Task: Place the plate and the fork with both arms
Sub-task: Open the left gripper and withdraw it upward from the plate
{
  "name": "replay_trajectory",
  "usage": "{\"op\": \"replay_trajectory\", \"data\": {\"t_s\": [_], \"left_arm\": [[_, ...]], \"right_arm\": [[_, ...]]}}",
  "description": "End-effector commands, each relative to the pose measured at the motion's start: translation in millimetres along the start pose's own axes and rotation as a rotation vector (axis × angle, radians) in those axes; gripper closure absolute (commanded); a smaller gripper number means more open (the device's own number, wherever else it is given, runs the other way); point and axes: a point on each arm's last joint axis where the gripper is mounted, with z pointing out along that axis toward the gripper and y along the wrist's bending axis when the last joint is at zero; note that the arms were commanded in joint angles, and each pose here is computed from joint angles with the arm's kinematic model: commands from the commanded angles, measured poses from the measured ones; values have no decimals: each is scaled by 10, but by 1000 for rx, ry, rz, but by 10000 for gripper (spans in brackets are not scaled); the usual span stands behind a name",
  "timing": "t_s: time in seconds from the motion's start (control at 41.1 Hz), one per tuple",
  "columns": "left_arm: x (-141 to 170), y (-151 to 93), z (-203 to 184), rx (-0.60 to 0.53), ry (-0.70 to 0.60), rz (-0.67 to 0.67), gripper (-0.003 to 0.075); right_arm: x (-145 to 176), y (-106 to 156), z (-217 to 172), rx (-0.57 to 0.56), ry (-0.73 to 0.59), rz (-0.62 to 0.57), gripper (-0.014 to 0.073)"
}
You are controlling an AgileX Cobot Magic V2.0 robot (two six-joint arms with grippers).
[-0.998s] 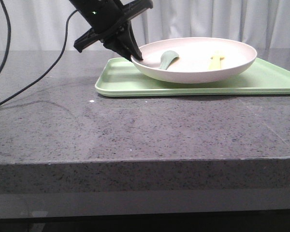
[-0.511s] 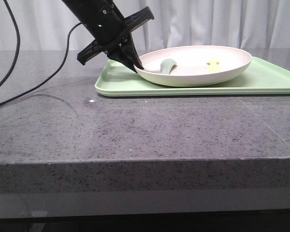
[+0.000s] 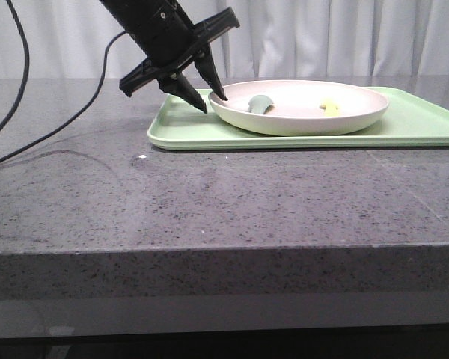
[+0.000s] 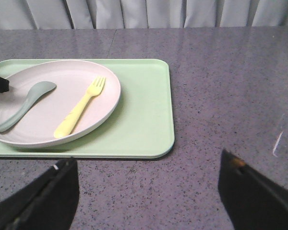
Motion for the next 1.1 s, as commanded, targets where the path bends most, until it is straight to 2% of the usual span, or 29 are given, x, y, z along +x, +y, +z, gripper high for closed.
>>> {"op": "replay_trajectory", "data": {"t_s": [0.0, 0.17, 0.243, 0.414, 0.73, 0.949, 1.071], "left_arm": [[-179, -260, -700, 17, -160, 108, 487], [-212, -273, -1177, -128, -243, 242, 538], [-209, -280, -1332, -178, -268, 283, 597], [-171, -320, -1600, -219, -306, 320, 738], [178, -154, -2092, -358, -408, 353, 738], [689, 70, -2327, -380, -452, 386, 738], [944, 286, -2502, -391, -521, 331, 738]], "right_arm": [[-184, 16, -32, -8, -106, -6, -20], [-184, 16, -32, -8, -106, -6, -20], [-183, 16, -32, -8, -104, -6, -20], [-176, 15, -31, -8, -97, -6, -20], [-176, 15, -31, -8, -97, -6, -20], [-176, 15, -31, -8, -97, -6, -20], [-176, 15, -31, -8, -97, -6, -20]]}}
